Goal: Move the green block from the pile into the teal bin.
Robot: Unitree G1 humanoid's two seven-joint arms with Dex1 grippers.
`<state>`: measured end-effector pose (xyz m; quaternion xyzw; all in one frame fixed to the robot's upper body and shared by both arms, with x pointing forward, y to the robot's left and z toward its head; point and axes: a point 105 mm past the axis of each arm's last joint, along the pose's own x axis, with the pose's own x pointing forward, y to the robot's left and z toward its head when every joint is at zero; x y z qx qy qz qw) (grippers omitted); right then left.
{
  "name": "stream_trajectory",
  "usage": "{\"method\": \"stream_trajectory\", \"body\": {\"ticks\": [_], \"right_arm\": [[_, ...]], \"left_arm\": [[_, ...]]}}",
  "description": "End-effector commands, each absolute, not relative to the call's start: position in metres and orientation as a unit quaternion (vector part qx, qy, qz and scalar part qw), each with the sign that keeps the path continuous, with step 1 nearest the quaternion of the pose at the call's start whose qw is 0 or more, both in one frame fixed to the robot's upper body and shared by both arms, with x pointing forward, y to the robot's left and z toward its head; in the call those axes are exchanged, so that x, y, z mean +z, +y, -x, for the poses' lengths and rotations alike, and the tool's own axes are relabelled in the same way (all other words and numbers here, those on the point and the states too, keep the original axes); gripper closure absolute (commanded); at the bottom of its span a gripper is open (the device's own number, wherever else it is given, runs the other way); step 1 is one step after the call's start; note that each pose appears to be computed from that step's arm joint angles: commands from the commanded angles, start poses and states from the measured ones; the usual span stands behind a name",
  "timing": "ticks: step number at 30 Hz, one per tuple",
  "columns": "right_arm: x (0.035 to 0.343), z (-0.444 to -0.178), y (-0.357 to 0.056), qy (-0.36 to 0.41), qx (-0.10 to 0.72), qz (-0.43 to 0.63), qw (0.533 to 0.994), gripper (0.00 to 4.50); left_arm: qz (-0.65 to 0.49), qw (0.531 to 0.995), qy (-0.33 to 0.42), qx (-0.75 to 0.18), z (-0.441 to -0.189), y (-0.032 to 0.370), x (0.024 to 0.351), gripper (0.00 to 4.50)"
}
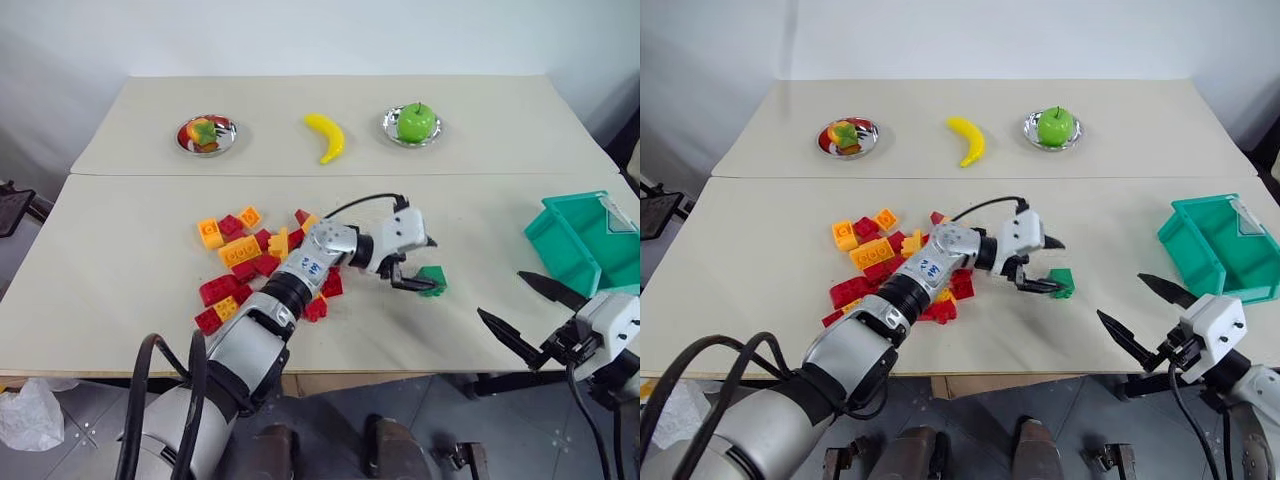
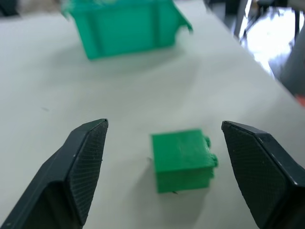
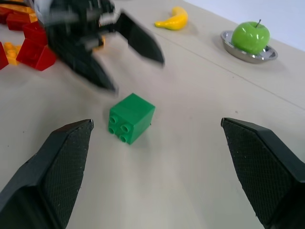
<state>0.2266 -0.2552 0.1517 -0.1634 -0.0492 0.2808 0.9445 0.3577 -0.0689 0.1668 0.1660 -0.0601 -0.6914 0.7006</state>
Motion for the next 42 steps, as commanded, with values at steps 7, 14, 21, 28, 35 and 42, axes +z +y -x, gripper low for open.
{"method": "stream_trajectory", "body": {"ticks": [7,14,21,28,35,42], "right_arm": [[0.161,-0.222,-0.287,-0.048,0.256,0.143,0.955,0.00],[0.149,-0.235,-0.278,-0.018,0.291,0.148,0.945,0.00],[0.149,-0.252,-0.245,0.011,0.343,0.129,0.930,0.00],[0.139,-0.296,-0.221,0.036,0.262,0.118,0.957,0.00],[0.135,-0.315,-0.177,0.073,0.272,0.061,0.958,0.00],[0.121,-0.318,-0.171,0.114,0.219,0.072,0.966,0.00]], "left_arm": [[-0.124,0.697,-0.151,-0.689,-0.340,0.040,0.202,0.01],[-0.172,0.705,-0.131,-0.675,-0.301,0.113,0.187,0.01],[-0.172,0.761,-0.114,-0.615,-0.284,0.144,0.185,0.01],[-0.149,0.780,-0.121,-0.596,-0.273,0.136,0.183,0.01],[-0.147,0.780,-0.113,-0.597,-0.266,0.139,0.185,0.01],[-0.154,0.772,-0.122,-0.604,-0.268,0.133,0.191,0.01]]}}
